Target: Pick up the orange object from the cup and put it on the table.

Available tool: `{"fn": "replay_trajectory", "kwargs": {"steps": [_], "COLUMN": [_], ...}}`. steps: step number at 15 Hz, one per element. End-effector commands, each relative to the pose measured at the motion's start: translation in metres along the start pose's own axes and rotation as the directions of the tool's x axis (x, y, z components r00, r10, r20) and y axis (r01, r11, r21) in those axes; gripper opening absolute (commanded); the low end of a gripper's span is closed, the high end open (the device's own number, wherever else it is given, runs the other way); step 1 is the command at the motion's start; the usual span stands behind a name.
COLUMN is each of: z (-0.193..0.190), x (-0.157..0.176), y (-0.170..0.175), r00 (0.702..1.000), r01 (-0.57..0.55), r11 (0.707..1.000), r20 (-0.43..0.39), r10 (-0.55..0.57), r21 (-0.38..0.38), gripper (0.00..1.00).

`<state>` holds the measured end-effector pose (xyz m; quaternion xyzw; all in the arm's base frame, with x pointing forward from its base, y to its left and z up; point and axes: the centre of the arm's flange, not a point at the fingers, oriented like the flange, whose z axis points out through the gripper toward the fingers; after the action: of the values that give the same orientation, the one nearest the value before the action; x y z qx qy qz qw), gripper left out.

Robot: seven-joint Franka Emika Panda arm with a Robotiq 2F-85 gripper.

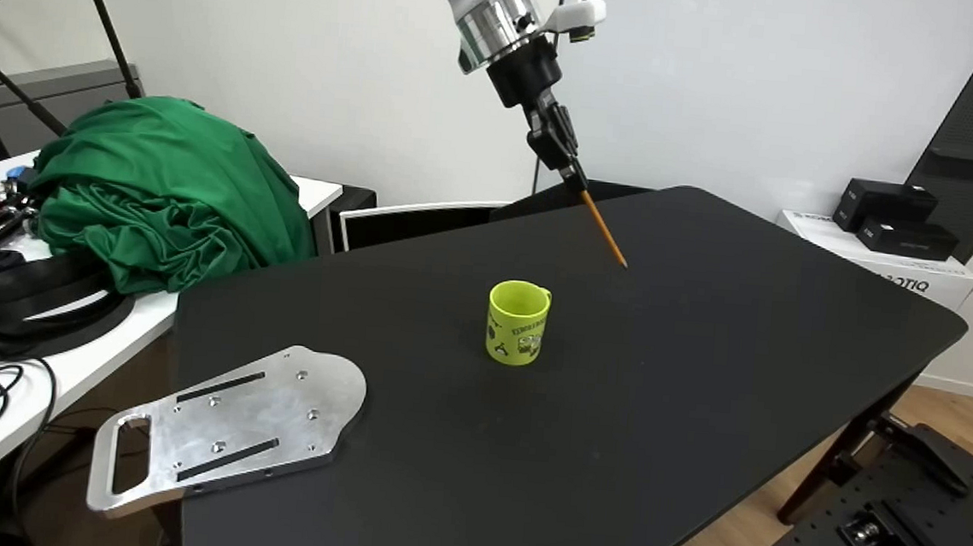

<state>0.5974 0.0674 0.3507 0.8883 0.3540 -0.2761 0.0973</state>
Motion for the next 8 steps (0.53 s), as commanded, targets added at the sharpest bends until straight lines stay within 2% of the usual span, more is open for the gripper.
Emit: {"fn": "replay_trajectory", "kwargs": {"steps": [1,8], "z": [0.025,0.097], "x": [-0.03,-0.042], "y": [0.016,0.051], "r00": [0.998,0.987], "r01": [-0.057,-0.161], "r11": [0.997,0.964], "r20": [-0.019,0.009], "r10": [0.059,0.163], "r21": [0.056,0.212], "gripper": [0.02,0.02]}}
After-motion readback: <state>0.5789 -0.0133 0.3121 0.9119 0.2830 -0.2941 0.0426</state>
